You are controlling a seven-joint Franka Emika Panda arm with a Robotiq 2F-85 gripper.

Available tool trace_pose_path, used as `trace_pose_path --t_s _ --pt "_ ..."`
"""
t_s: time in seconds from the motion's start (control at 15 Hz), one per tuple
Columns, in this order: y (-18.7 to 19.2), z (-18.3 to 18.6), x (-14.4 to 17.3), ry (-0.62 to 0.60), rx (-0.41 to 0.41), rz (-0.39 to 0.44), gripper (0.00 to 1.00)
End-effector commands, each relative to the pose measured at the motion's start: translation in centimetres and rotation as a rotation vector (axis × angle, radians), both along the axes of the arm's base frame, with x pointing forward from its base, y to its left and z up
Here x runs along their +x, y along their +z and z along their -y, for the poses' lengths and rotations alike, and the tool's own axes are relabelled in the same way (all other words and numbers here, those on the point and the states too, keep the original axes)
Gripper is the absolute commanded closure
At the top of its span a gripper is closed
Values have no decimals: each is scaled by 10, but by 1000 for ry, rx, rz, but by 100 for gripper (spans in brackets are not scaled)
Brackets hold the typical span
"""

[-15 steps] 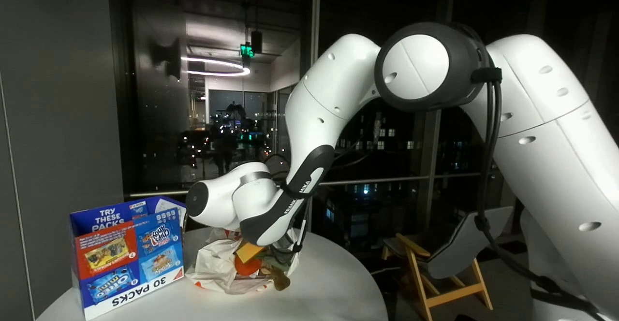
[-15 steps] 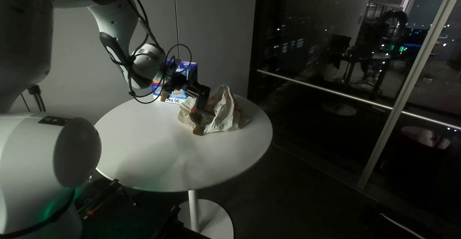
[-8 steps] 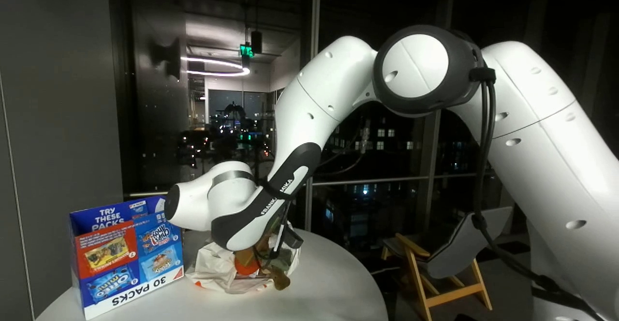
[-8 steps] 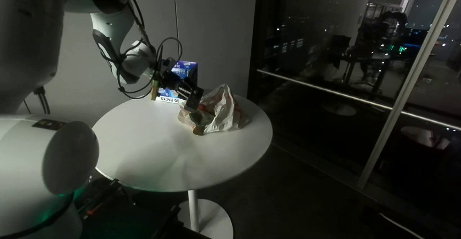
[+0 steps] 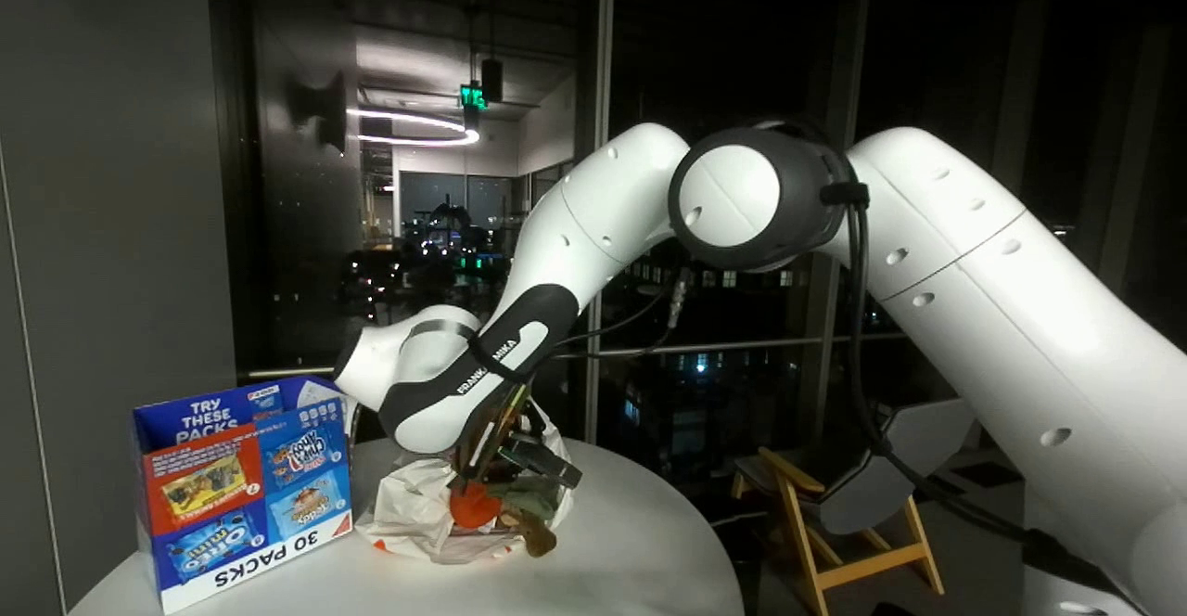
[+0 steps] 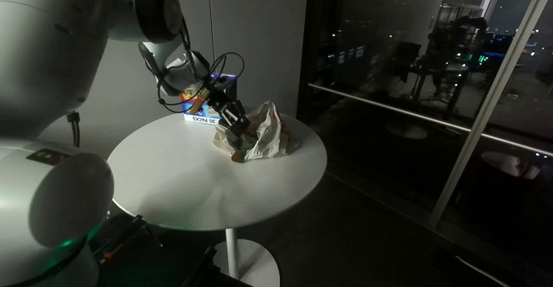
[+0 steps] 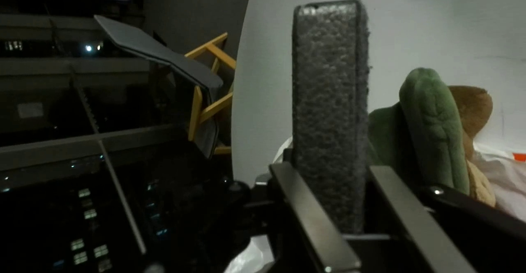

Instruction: Pick up the brown toy and put it in the plastic, pick up the red toy and put it in the plastic, pick up the black eraser and put it in the plastic

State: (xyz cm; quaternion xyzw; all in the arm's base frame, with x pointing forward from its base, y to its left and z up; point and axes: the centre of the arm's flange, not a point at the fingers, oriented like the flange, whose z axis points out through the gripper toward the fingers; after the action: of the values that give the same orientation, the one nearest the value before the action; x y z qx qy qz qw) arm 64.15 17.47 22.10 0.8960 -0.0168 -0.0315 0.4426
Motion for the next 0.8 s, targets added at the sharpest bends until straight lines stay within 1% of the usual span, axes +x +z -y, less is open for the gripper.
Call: trace_pose_path --t_s 0.0,0.2,0.27,0.33,0.4,0.47,0.6,0.73 --pt "-14 -1 44 -71 2 -96 81" --pt "-28 1 61 -99 15 -142 81" --pt "-31 0 66 -107 32 -159 81" --pt "-35 0 71 -100 34 -150 81" --pt "-39 -1 75 -89 34 -135 81" --pt "-43 -2 79 -75 27 -102 81" --pt "-46 -2 85 -54 -21 -25 81" --pt "-47 -4 90 -54 -48 27 81"
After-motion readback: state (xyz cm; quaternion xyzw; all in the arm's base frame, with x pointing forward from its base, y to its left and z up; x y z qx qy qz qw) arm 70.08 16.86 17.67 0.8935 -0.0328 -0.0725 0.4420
